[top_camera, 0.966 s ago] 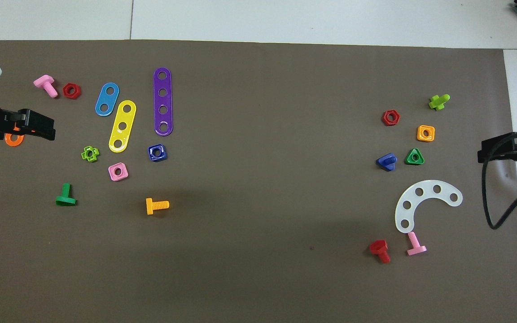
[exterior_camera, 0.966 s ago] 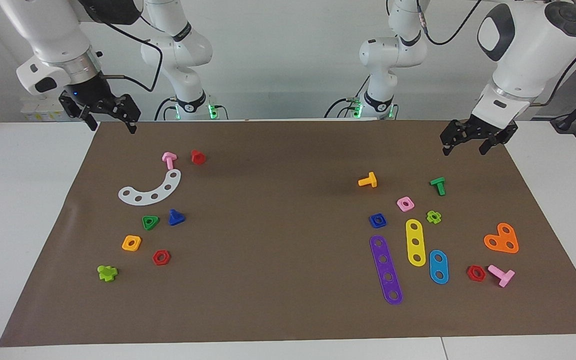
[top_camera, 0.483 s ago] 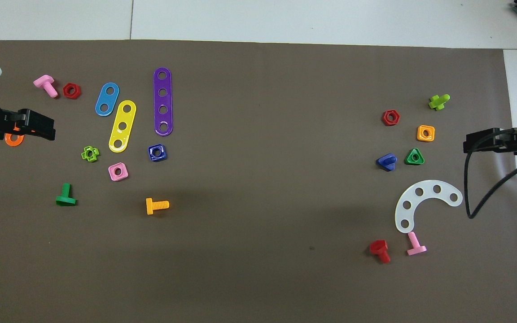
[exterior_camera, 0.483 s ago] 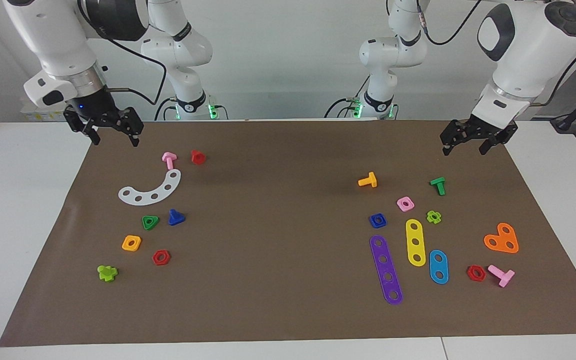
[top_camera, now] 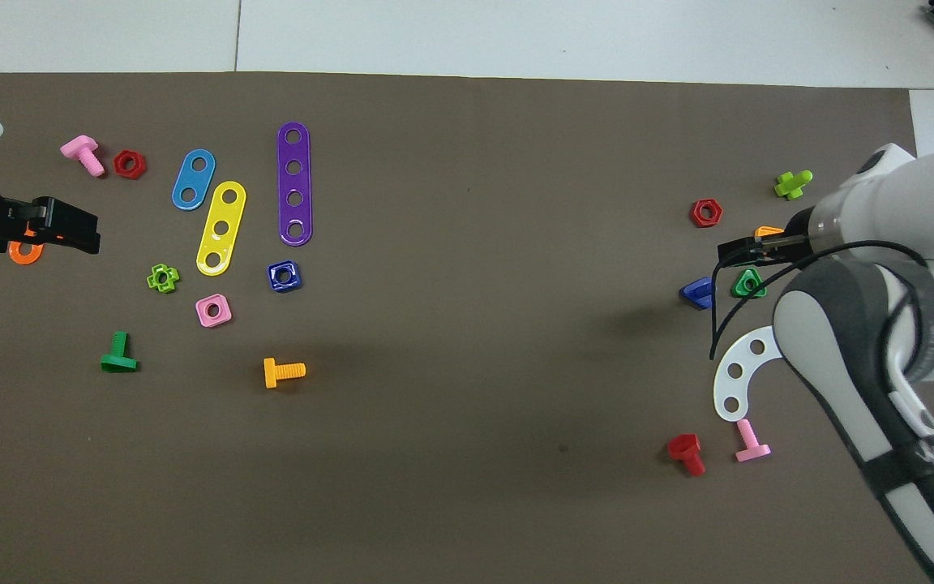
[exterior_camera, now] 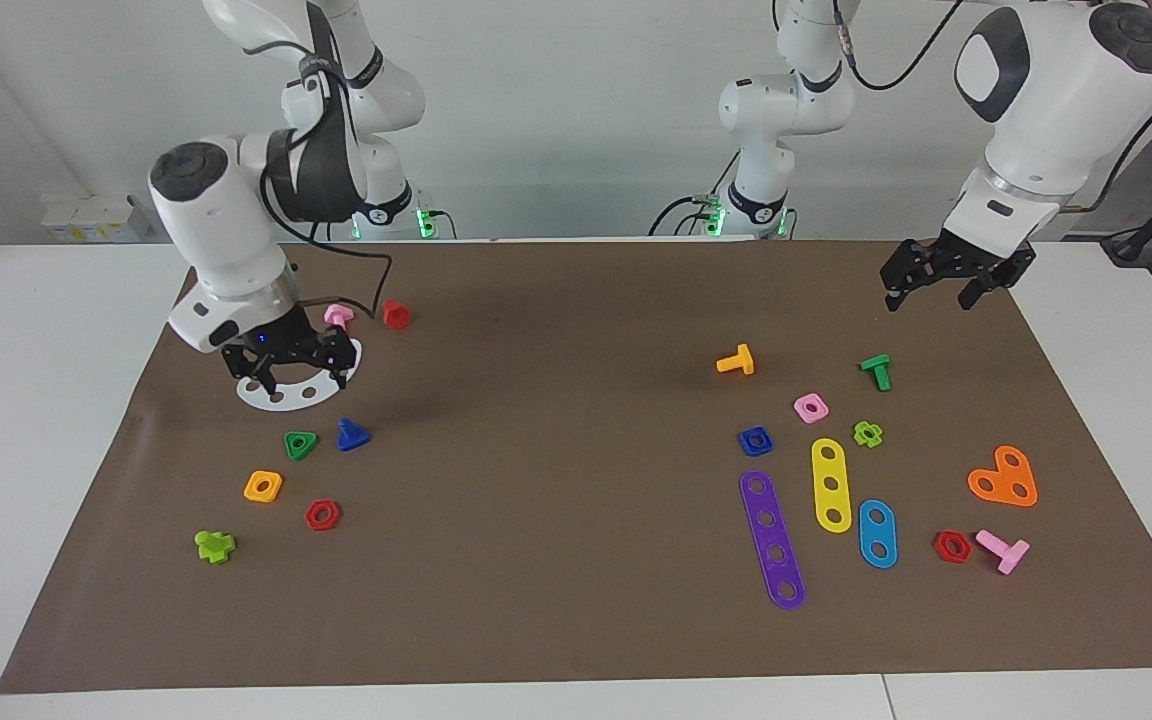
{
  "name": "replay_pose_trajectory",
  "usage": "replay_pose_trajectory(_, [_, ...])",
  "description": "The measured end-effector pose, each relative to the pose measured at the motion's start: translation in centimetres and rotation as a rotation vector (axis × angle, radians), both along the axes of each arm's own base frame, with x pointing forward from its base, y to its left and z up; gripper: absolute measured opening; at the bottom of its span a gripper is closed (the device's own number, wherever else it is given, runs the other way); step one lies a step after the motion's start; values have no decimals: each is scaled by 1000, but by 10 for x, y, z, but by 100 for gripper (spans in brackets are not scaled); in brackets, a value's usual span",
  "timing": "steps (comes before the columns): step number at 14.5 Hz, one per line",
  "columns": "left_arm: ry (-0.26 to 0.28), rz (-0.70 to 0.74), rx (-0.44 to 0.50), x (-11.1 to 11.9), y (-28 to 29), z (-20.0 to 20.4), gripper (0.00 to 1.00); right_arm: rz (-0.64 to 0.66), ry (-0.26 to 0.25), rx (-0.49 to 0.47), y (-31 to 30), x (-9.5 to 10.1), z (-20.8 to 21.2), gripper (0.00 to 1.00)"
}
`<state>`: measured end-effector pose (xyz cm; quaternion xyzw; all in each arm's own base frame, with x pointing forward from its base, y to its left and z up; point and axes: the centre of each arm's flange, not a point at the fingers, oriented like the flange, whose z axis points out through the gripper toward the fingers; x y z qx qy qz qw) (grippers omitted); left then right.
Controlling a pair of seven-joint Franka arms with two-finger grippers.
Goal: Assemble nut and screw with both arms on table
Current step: 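Reach the right gripper down to the blue bolt, then close the right gripper on the blue bolt and lift it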
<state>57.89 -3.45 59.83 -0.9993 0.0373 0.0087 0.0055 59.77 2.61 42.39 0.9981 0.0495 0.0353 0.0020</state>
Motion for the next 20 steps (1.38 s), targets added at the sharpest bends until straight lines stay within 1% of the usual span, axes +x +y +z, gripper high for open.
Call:
replay_pose_trajectory(2, [0, 0, 0, 0, 0, 0, 100, 33, 8, -7, 6, 8, -38, 99])
replay_pose_trajectory(3, [0, 0, 0, 0, 0, 0, 100, 49, 9, -10, 9, 7, -57, 97])
replay_pose_trajectory(4, [0, 0, 0, 0, 0, 0, 100, 60, 9, -12, 10, 3, -74, 93])
replay_pose_trajectory(5, [0, 0, 0, 0, 0, 0, 100, 70, 12, -14, 10, -3, -88, 93])
replay_pose_trajectory(7, [0, 0, 0, 0, 0, 0, 100, 79, 28, -15, 8, -13, -105, 79])
replay_pose_trajectory(8, [0, 0, 0, 0, 0, 0, 100, 89, 36, -16, 6, -16, -108, 79])
replay_pose_trajectory(10, [0, 0, 0, 0, 0, 0, 100, 100, 46, -17, -2, -20, -112, 62])
replay_pose_trajectory(11, [0, 0, 0, 0, 0, 0, 100, 101, 48, -17, -5, -21, -113, 62])
replay_pose_trajectory(13, [0, 0, 0, 0, 0, 0, 100, 103, 49, -17, -6, -21, -113, 48])
replay_pose_trajectory(16, [0, 0, 0, 0, 0, 0, 100, 109, 31, -16, -1, -20, -112, 47])
replay_pose_trajectory(20, [0, 0, 0, 0, 0, 0, 100, 111, 26, -16, 0, -20, -112, 46])
